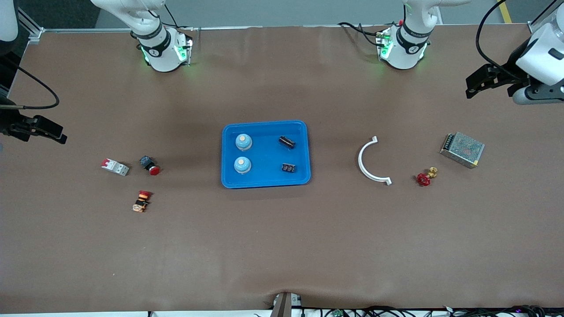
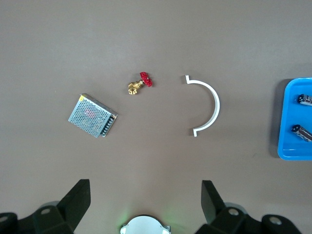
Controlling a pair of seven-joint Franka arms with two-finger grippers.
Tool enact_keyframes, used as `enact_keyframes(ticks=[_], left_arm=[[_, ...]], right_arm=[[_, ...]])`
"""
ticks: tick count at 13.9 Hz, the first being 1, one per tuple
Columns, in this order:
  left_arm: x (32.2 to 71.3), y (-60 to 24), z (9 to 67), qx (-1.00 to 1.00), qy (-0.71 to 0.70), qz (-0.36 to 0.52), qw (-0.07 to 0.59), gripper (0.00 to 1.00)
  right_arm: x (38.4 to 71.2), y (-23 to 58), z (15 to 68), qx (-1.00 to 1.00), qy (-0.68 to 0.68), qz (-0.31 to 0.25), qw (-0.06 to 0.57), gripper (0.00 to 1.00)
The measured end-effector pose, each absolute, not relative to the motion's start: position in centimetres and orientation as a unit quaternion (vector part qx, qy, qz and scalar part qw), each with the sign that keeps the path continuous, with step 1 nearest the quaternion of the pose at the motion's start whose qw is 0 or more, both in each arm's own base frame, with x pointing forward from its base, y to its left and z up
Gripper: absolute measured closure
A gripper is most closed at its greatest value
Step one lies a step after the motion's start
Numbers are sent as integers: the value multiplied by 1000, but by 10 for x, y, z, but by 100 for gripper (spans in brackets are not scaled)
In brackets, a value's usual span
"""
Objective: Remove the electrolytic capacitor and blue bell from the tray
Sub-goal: 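Raise both grippers from rest and swing them toward the blue tray, then lower the left gripper to a capacitor while the right gripper reaches a bell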
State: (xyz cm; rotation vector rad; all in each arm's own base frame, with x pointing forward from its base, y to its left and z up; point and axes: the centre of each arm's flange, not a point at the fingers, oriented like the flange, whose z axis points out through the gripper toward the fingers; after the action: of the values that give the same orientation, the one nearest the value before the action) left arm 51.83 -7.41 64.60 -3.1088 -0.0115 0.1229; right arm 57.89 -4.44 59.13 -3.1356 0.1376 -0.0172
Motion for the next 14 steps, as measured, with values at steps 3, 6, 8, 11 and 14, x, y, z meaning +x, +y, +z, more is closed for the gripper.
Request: enact_keyframes(ticks=[3, 6, 8, 11, 14], left_arm=[[520, -101, 637, -999, -10, 44, 18, 0], [526, -126, 629, -998, -48, 36, 7, 0], [531, -140, 620, -997, -61, 37, -2, 0], [537, -176, 596, -996, -84, 36, -5, 0], [537, -223, 563, -991, -125, 49, -5, 0]], right_arm=[[578, -43, 581, -999, 44, 4, 2, 0], [579, -35, 556, -998, 59, 1, 2, 0], [574, -20, 531, -997, 70, -15, 3, 0], [552, 14, 488, -993, 114, -16, 5, 0], [543, 62, 475, -988, 155, -17, 7, 0]])
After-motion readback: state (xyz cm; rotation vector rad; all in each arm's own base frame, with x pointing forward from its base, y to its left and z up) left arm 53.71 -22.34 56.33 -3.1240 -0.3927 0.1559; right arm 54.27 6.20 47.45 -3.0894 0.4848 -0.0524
